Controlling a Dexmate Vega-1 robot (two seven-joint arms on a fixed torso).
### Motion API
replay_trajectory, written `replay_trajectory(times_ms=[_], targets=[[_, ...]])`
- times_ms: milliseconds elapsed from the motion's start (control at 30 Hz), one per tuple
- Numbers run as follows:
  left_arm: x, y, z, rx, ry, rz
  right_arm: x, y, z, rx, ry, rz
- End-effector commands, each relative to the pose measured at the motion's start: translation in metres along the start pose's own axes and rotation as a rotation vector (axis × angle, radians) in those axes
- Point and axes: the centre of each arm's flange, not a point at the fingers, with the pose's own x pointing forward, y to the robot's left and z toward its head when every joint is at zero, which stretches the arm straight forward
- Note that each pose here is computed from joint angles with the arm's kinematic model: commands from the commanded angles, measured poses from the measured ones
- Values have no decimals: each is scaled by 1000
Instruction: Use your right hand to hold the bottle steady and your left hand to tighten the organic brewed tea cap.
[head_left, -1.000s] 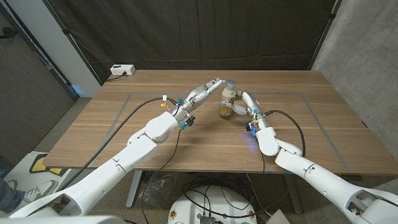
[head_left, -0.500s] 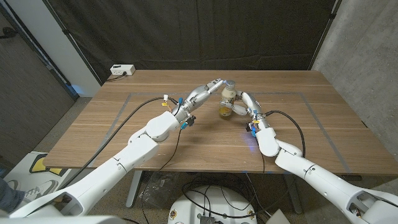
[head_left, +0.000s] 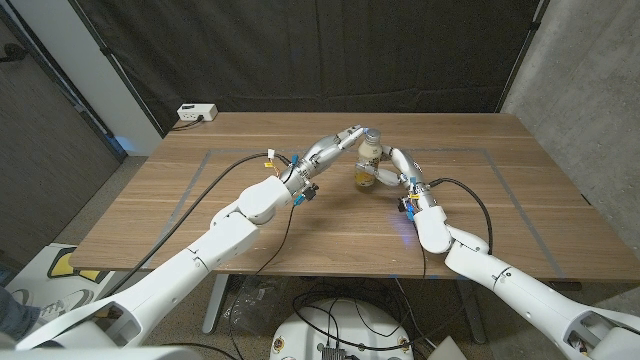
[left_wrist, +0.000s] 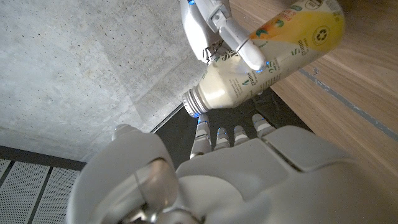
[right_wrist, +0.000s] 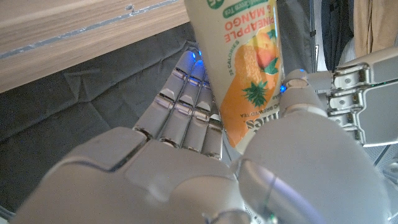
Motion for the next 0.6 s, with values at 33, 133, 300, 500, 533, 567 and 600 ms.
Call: replay_trajectory(times_ms=[33,133,300,500,533,567,600], targets=[[14,3,1,2,-6,-12,-4,-3,0,-7,1,5],[11,8,1,-5,-1,14,-4,-4,-1,-6,1,9],[1,15,-1,-9,21,67,-2,-4,-2,-1,-6,13],[-10,15,-1,-13,34,98,1,-5,-2,1,-7,11],[-11,14,-1,-15,34,98,1,-5,-3,2,-5,9],[-12,13,-1,-16,34,98,1,-5,-3,2,-4,9],[-13,11,-1,-19,33,98,1,-5,-4,3,-2,9]])
